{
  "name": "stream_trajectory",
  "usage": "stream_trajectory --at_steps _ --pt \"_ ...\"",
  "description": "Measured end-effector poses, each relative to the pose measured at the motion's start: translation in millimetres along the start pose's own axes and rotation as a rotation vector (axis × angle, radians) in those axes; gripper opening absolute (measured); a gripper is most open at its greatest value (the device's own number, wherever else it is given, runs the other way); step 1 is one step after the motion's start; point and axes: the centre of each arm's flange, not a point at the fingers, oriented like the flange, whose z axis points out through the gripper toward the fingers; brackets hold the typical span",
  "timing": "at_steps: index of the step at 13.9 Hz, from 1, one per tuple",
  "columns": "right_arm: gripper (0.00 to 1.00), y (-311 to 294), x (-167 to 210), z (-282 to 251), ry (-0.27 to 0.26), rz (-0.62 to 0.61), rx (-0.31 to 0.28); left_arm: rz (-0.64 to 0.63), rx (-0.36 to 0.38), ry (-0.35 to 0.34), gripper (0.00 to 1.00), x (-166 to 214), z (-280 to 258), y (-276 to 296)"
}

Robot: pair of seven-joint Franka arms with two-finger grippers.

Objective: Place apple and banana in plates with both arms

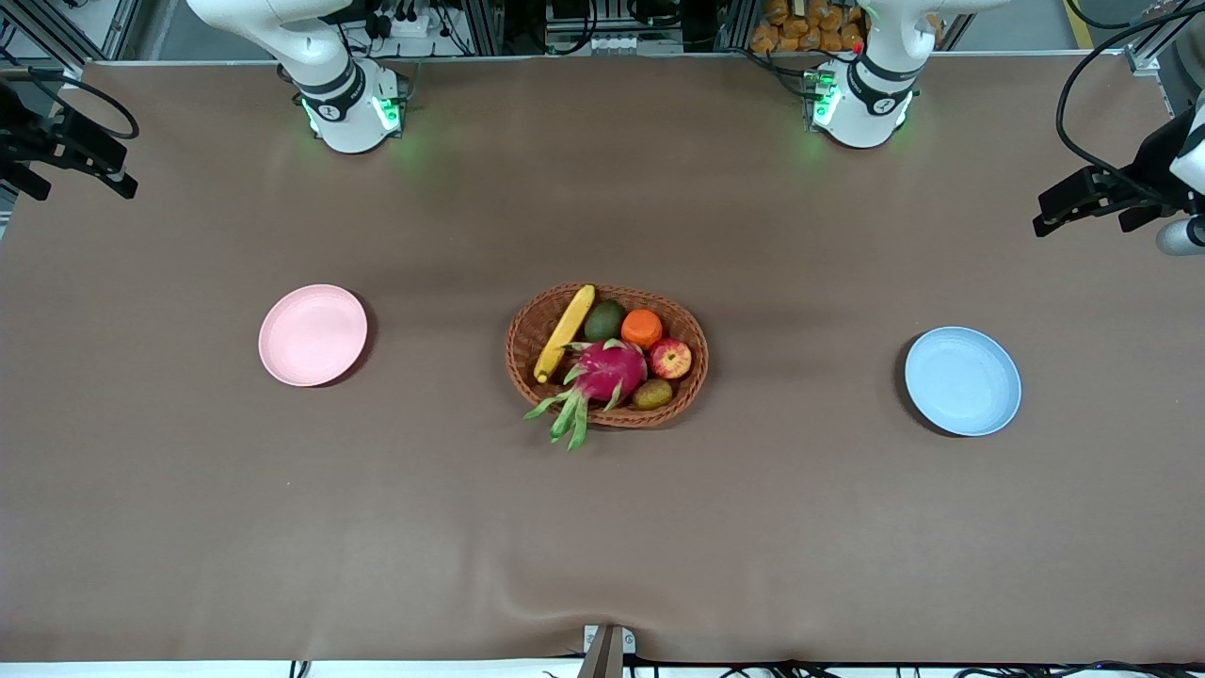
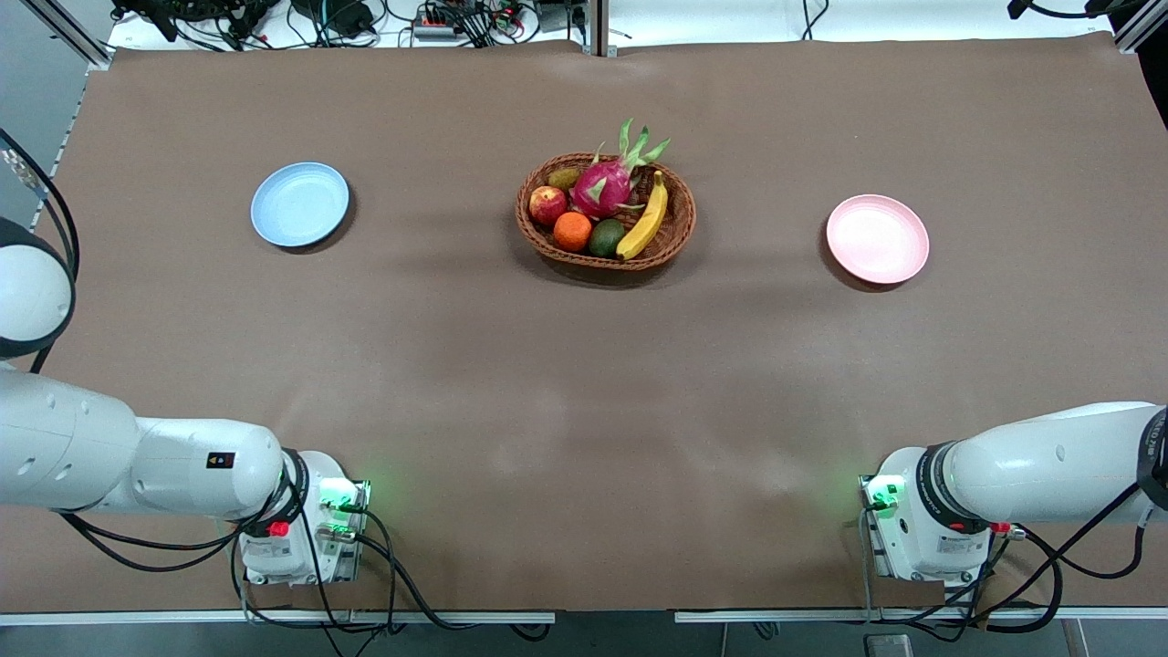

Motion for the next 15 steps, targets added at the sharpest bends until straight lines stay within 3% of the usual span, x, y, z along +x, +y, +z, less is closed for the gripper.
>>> stream_trajectory --at_steps 10,15 --pt "1.00 0 0 0 0.002 0.000 0.000 0.006 0.000 -0.028 1.00 5 12 1" --pt "1.00 0 0 0 0.004 0.000 0.000 -0.002 0.011 -0.076 1.00 37 69 64"
